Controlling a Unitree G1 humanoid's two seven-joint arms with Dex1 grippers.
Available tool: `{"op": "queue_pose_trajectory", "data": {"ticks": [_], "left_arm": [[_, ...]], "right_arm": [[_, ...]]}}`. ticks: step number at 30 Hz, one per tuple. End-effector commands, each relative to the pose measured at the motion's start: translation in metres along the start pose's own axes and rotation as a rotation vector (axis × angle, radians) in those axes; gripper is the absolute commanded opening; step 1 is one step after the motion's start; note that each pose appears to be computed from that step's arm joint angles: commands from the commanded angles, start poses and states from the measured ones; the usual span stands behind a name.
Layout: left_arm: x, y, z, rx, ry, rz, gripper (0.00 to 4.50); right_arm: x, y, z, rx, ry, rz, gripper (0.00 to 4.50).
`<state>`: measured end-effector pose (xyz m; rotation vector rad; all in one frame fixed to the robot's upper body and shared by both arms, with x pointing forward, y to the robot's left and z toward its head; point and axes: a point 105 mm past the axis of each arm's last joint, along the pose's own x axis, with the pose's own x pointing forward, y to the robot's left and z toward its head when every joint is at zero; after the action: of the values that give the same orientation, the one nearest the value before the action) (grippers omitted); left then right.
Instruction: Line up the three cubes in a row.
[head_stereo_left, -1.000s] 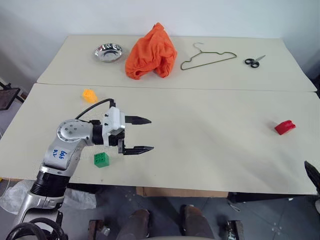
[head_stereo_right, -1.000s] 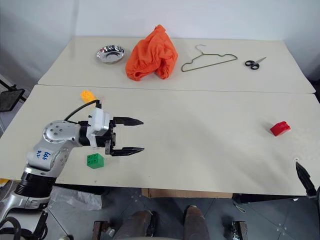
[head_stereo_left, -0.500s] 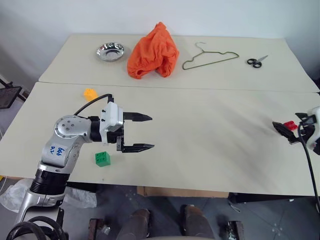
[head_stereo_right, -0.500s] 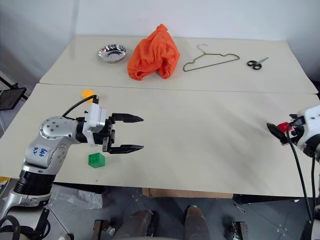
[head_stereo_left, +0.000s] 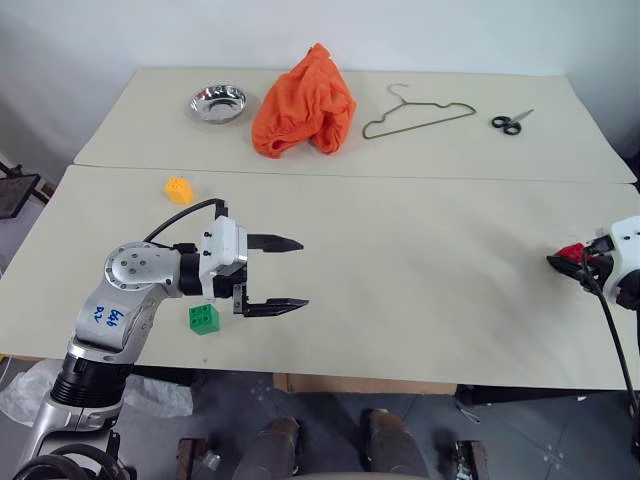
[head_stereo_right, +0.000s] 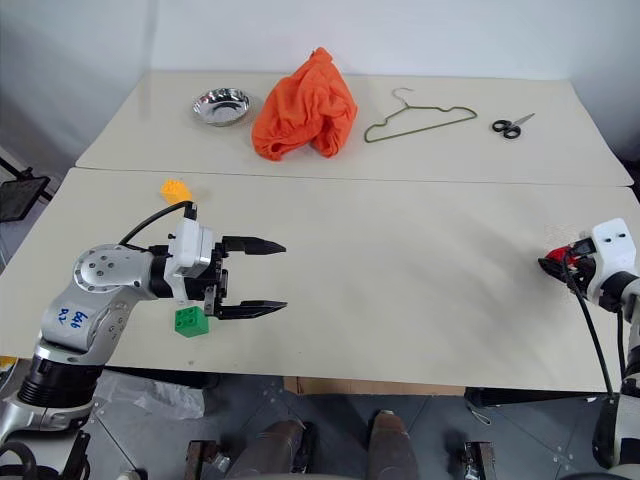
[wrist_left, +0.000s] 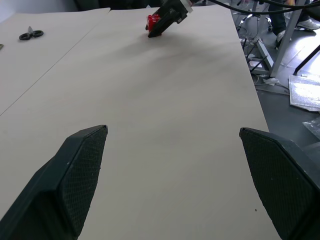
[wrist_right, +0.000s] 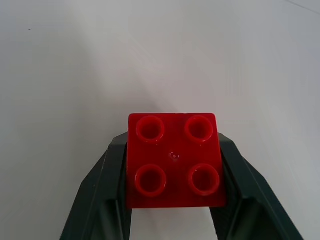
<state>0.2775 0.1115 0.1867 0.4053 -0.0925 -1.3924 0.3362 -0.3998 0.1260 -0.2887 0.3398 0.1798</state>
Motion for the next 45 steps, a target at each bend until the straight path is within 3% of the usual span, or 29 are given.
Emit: {"op": "queue_pose_trajectory", "data": {"ticks": [1,3,5,6,11,16,25,44,45], "left_arm": [[-0.004,0.004,0.006,0.039,-0.003,0.026,4.50],[-0.010,0.008,0.000,0.027,0.008,0.049,4.50],[-0.019,0.010,-0.007,0.007,0.021,0.066,4.50],[-0.021,0.011,-0.007,-0.013,0.003,0.074,4.50],[-0.028,0.015,-0.015,-0.067,0.005,0.113,4.50],[-0.025,0.014,-0.018,-0.059,0.016,0.108,4.50],[-0.031,0.006,-0.016,-0.049,0.034,0.156,4.50],[-0.032,0.003,-0.016,-0.053,0.041,0.161,4.50],[-0.032,0.003,-0.016,-0.053,0.041,0.161,4.50]], "right_arm": [[-0.007,0.003,0.029,-0.038,-0.151,0.052,1.54],[-0.010,0.049,0.061,-0.089,-0.243,0.346,1.54],[-0.020,0.112,0.074,-0.230,-0.190,0.689,1.54],[-0.022,0.131,0.077,-0.276,-0.169,0.767,1.54],[-0.022,0.206,0.098,-0.402,-0.163,1.048,1.54],[-0.006,0.248,0.087,-0.516,-0.103,1.213,1.54],[0.035,0.246,0.072,-0.614,-0.084,1.104,1.54],[0.019,0.216,0.060,-0.595,-0.056,1.070,1.54],[0.019,0.217,0.060,-0.582,-0.052,1.072,1.89]]}}
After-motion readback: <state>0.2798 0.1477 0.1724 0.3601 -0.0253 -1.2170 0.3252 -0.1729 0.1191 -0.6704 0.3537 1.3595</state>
